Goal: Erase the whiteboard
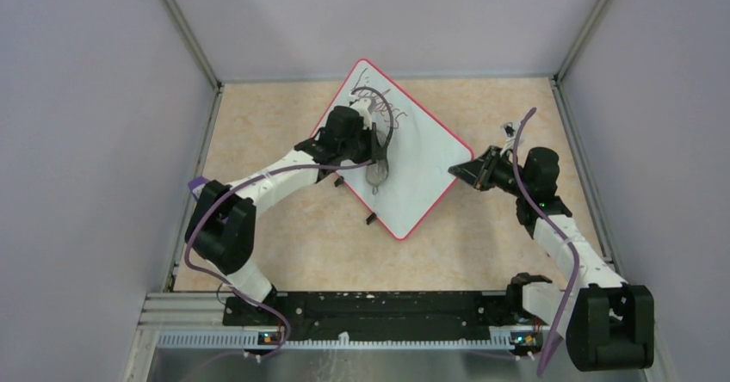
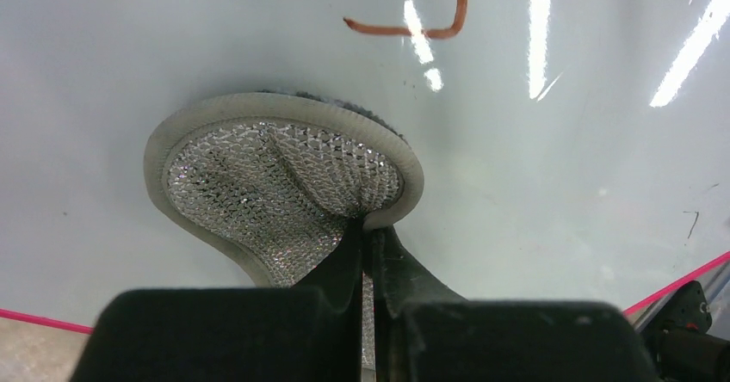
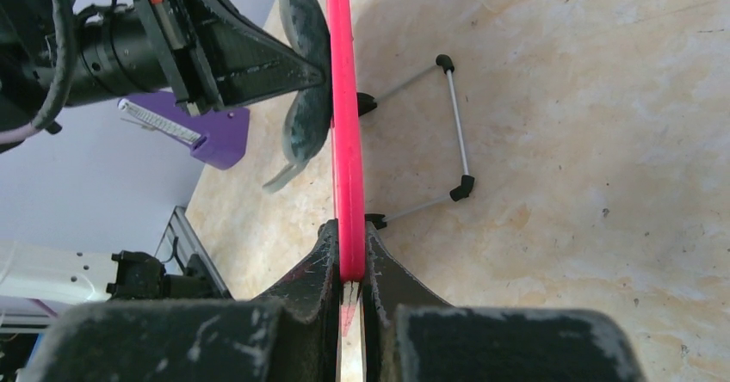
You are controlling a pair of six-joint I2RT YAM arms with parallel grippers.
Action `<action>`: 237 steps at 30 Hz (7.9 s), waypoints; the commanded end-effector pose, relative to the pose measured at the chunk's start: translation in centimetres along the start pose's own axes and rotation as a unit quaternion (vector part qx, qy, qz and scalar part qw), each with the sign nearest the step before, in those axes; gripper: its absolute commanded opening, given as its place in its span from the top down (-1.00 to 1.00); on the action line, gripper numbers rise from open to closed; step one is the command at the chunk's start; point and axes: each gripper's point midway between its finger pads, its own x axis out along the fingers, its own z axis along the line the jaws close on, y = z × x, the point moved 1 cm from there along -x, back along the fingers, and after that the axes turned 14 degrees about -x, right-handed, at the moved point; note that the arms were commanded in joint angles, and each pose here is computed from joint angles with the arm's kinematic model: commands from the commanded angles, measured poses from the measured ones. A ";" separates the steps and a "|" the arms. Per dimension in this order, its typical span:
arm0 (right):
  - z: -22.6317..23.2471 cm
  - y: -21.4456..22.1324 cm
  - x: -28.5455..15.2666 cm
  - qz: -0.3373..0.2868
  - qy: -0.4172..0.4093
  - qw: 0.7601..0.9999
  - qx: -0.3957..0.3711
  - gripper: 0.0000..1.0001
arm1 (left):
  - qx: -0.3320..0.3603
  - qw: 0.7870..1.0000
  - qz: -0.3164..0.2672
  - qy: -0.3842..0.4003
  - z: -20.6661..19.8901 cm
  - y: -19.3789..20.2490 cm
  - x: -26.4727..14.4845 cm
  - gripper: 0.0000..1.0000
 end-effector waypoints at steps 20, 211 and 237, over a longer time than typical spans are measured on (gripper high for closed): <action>0.1 3.9 0.0 0.069 -0.005 0.998 -0.002 1.00 | -0.026 0.989 -0.088 0.115 -11.8 -8.8 2.0 1.00; 0.3 4.3 0.7 0.085 -0.007 0.996 -0.006 1.00 | 0.057 0.987 -0.128 -0.080 7.4 -19.6 5.9 1.00; 1.7 1.4 0.5 0.093 -0.010 0.995 -0.034 1.00 | 0.055 0.974 -0.218 0.013 0.1 -21.4 5.6 1.00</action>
